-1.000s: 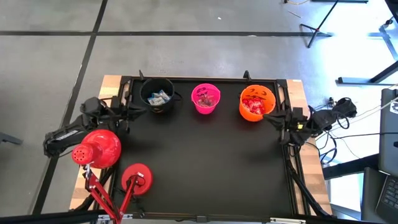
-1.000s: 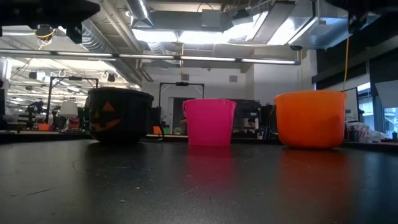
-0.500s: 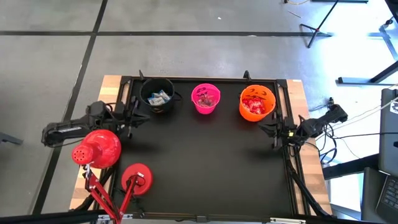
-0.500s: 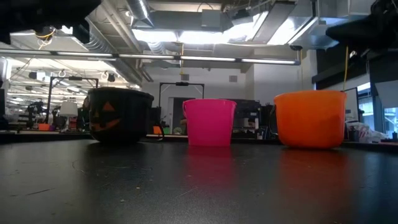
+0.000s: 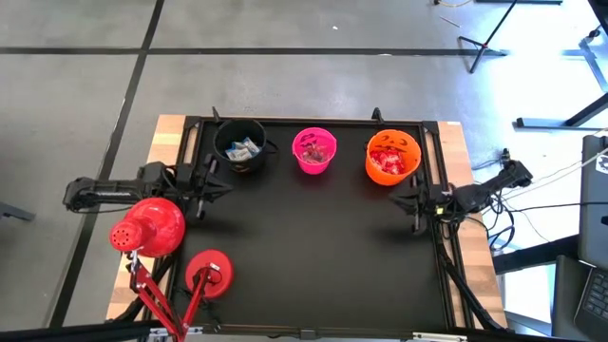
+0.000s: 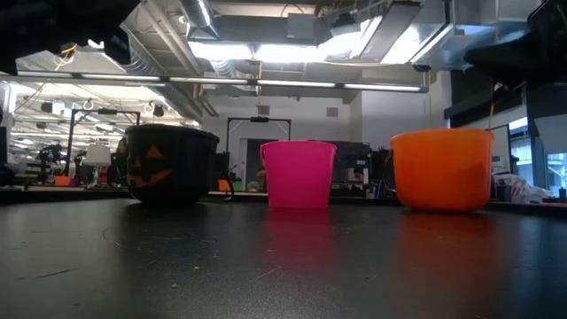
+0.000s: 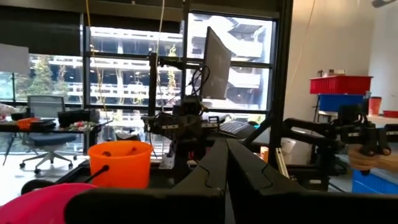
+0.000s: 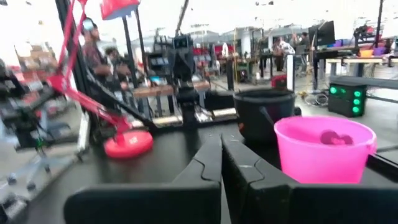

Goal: Organize candy in baskets
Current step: Return to Home Position

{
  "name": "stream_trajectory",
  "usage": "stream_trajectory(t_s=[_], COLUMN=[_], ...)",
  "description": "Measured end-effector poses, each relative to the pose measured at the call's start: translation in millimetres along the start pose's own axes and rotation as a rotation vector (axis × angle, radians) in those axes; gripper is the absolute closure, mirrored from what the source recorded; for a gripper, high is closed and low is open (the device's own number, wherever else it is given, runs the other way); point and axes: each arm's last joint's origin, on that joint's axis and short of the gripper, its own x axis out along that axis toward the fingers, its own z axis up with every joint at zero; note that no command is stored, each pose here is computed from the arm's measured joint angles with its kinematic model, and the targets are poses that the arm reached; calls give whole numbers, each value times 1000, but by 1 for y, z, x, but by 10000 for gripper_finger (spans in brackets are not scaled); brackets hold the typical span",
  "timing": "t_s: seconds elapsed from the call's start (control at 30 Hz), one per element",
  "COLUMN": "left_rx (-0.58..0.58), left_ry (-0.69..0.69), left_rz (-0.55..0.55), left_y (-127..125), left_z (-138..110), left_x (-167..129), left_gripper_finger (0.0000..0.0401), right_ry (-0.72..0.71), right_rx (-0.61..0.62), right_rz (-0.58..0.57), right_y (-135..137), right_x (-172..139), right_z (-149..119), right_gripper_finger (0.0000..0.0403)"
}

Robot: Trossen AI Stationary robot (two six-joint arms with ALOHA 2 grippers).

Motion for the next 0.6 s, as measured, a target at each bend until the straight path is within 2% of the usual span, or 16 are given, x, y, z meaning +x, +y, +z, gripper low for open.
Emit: stream_trajectory(t_s=[0.2, 0.33, 0.6], left_rx=[-33, -16, 77], left_ry=[41, 77, 106], left_rz=[-43, -38, -61], left_y=[-1, 0, -6], left_z=[-4, -4, 49], left_x=[3, 6, 7], left_gripper_finger=[401, 401, 401], right_ry=[53, 55, 85], right_rx=[-51, -66, -72], right_rz=[38, 52, 6], right_y=[-8, -17, -37], right_x=[6, 10, 12], right_z=[-6, -6, -7], right_gripper_finger=[403, 403, 403])
